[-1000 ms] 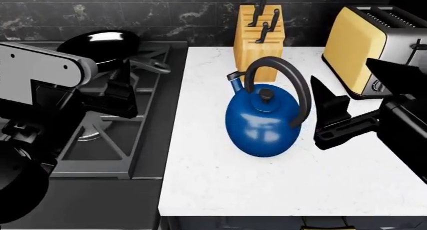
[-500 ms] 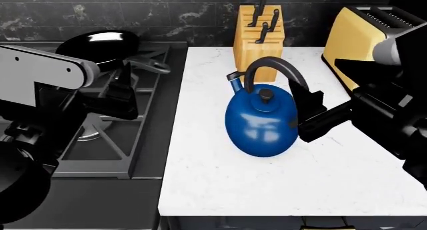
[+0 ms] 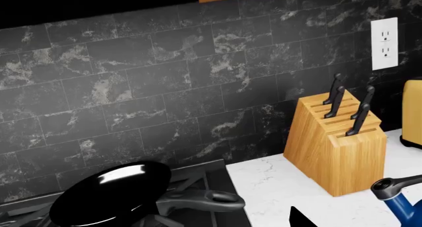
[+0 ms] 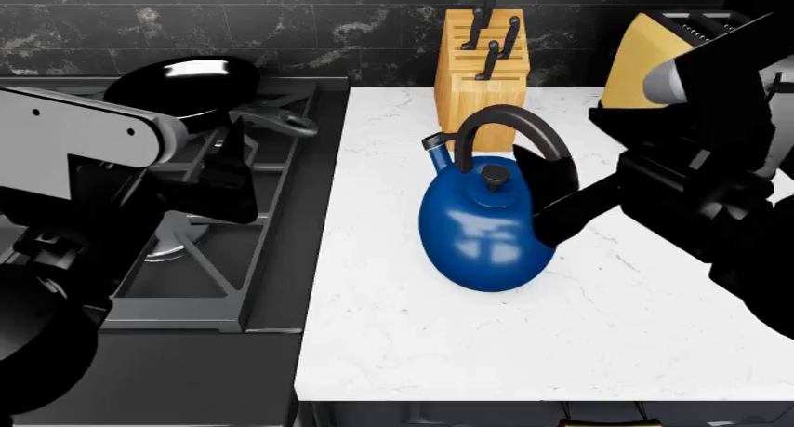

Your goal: Pick the kettle from the counter and place it on a stove burner. Then turn the burner on.

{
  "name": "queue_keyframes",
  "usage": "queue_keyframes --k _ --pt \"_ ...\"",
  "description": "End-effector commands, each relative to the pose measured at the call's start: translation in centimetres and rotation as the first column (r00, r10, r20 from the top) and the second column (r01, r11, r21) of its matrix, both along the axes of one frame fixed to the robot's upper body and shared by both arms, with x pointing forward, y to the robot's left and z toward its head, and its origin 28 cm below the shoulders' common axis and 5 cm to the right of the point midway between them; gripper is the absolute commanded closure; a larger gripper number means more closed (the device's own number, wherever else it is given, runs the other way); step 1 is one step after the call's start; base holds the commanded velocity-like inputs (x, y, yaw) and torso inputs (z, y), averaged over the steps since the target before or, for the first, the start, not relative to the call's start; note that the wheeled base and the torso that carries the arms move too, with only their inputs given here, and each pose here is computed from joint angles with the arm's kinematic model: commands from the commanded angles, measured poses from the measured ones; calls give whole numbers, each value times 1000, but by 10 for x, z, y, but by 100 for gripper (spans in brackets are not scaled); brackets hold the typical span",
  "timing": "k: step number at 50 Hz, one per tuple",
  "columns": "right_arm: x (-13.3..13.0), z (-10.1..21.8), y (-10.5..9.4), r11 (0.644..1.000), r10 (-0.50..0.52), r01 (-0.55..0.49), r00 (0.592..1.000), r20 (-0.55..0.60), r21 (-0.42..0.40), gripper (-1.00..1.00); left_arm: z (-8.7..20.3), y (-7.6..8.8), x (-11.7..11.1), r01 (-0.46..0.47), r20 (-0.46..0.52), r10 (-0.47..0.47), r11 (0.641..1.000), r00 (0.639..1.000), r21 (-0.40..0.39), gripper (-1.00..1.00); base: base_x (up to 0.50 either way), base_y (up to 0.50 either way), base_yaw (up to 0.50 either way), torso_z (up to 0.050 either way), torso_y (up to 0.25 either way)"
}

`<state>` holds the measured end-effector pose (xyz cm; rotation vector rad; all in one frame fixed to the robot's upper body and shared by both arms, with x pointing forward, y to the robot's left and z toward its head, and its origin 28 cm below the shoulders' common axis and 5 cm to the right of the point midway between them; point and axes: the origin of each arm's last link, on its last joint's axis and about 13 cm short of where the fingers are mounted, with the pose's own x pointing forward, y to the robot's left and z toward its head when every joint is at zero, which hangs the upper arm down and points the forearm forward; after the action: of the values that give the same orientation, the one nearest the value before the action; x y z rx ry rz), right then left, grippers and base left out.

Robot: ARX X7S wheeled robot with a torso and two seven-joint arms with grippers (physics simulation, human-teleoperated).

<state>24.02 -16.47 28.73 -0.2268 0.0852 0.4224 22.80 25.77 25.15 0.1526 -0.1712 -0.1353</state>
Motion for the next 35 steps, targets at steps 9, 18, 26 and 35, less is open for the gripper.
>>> queue_keyframes --k 9,18,26,35 --pt "24 -4 5 999 39 -40 999 -28 -25 -100 -2 -1 5 0 -9 0 1000 1000 5 -100 0 0 0 0 0" --pt "33 -10 6 999 43 -45 997 -60 -30 -100 -3 -2 7 1 -13 -1 1000 1000 8 -100 0 0 0 0 0" --pt "40 -18 7 998 41 -45 995 -96 -40 -100 -5 -3 8 4 -14 -4 1000 1000 9 -100 0 0 0 0 0" --pt "47 -23 9 998 51 -56 992 -114 -42 -100 -5 -2 9 1 -13 -1 1000 1000 8 -100 0 0 0 0 0"
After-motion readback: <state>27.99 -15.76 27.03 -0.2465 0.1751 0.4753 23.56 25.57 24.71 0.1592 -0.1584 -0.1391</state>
